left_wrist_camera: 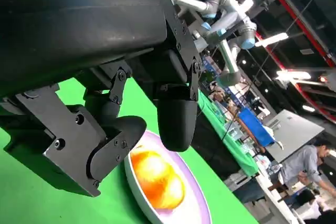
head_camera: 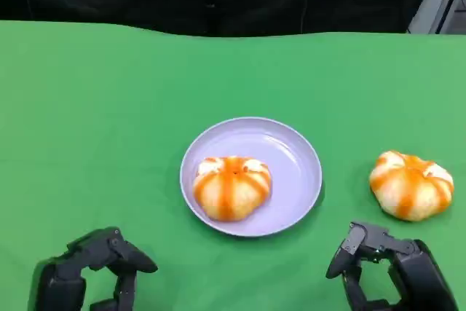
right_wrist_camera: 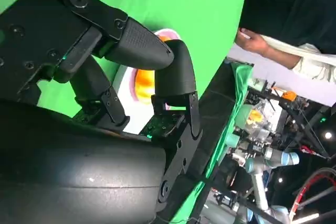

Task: Grasp the bread from the table and place it into the plate.

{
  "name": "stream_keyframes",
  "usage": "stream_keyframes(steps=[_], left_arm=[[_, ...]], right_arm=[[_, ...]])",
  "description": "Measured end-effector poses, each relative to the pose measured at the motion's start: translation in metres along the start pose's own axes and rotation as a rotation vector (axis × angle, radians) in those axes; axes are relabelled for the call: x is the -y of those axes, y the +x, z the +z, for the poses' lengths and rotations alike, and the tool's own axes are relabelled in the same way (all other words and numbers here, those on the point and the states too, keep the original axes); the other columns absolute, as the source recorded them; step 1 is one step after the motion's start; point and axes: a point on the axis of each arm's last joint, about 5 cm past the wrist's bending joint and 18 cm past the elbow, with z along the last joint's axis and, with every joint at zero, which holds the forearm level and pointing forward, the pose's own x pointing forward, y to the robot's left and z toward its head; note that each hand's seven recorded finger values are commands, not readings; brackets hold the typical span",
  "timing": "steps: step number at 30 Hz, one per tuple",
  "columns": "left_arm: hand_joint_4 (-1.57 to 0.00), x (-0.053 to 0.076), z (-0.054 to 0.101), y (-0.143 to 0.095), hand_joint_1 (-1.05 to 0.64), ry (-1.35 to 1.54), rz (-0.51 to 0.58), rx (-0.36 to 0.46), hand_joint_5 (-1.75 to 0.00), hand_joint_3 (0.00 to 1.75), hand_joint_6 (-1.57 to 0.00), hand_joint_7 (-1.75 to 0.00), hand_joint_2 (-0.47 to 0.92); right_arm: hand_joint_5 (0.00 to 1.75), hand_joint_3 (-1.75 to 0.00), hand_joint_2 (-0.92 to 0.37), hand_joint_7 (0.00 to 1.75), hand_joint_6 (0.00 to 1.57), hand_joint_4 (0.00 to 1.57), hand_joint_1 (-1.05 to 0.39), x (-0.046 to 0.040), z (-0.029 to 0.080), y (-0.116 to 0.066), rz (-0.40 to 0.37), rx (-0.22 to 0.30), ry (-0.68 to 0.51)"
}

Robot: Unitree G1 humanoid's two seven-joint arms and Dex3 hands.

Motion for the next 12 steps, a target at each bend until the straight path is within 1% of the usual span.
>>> stream_keyframes(steps=[9,12], left_arm=[[-0.85,0.001,0.0005,-0.0005,0.05,-0.006,0.005,0.0,-1.53,1.31,-0.86,-1.27,0.36],[-0.85,0.001,0.0006,-0.0005,0.04,-0.007,0.006,0.002,-1.53,1.31,-0.86,-1.27,0.36]], right_arm=[[1.75,-1.44,-0.35,1.5,0.82,0.9,-0.55,-0.0001,-0.0001,-0.0001,0.004,0.0,-0.001],[1.75,-1.45,-0.35,1.51,0.82,0.89,-0.56,-0.0001,-0.0002,-0.0002,0.004,0.0,-0.001]])
